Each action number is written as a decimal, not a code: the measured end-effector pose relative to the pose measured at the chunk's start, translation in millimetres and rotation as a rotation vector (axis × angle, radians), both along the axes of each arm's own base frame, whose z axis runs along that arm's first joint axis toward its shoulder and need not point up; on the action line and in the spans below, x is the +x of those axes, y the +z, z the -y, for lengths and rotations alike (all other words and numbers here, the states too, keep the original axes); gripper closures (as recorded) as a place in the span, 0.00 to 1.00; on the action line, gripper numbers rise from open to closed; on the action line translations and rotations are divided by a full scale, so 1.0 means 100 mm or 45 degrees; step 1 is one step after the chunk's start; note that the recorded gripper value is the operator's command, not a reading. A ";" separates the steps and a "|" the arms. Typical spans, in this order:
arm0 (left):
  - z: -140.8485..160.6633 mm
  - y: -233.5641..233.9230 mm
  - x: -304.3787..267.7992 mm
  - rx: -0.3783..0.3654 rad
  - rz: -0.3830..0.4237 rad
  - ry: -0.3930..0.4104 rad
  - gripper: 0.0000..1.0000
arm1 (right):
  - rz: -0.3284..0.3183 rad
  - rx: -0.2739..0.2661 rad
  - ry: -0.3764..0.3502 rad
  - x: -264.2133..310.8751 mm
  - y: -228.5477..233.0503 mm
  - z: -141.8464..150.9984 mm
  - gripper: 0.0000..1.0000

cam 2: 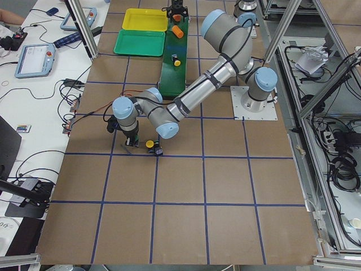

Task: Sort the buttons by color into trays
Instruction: 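Carry the green-capped push button onto the belt and release it, then move the left gripper back to the push buttons at the table edge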

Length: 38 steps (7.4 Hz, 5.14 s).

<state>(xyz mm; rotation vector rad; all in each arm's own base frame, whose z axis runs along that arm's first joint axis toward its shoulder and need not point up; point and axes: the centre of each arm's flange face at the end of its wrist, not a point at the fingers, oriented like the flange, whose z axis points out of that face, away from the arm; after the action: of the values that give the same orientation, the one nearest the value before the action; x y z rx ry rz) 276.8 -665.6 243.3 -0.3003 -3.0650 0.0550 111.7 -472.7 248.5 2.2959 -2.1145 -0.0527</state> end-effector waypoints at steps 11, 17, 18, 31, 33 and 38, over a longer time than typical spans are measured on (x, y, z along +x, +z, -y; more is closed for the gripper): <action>-1.51 0.51 -3.62 0.178 -0.139 0.028 1.00 | -0.002 0.000 0.000 0.00 0.00 0.00 0.00; -1.53 0.41 -3.75 0.164 0.040 0.080 0.63 | 0.000 0.000 0.000 0.00 0.00 0.00 0.00; -1.53 0.40 -3.78 0.167 0.044 0.075 0.25 | 0.000 0.000 0.000 0.00 0.00 0.00 0.00; -1.61 0.44 -4.63 0.227 -0.303 0.296 0.00 | -0.001 0.000 0.000 0.00 0.00 0.00 0.00; -1.44 0.55 -3.95 0.167 -0.223 0.366 0.00 | -0.001 0.000 0.000 0.00 0.00 0.00 0.00; -0.94 0.85 -1.56 0.043 0.068 0.447 0.00 | -0.002 -0.001 0.000 0.00 0.00 0.00 0.00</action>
<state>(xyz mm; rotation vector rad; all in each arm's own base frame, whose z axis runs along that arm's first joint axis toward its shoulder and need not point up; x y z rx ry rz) 120.5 -571.5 327.8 0.2445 -3.1276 0.0111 111.5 -473.0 248.8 2.2948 -2.1136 -0.0534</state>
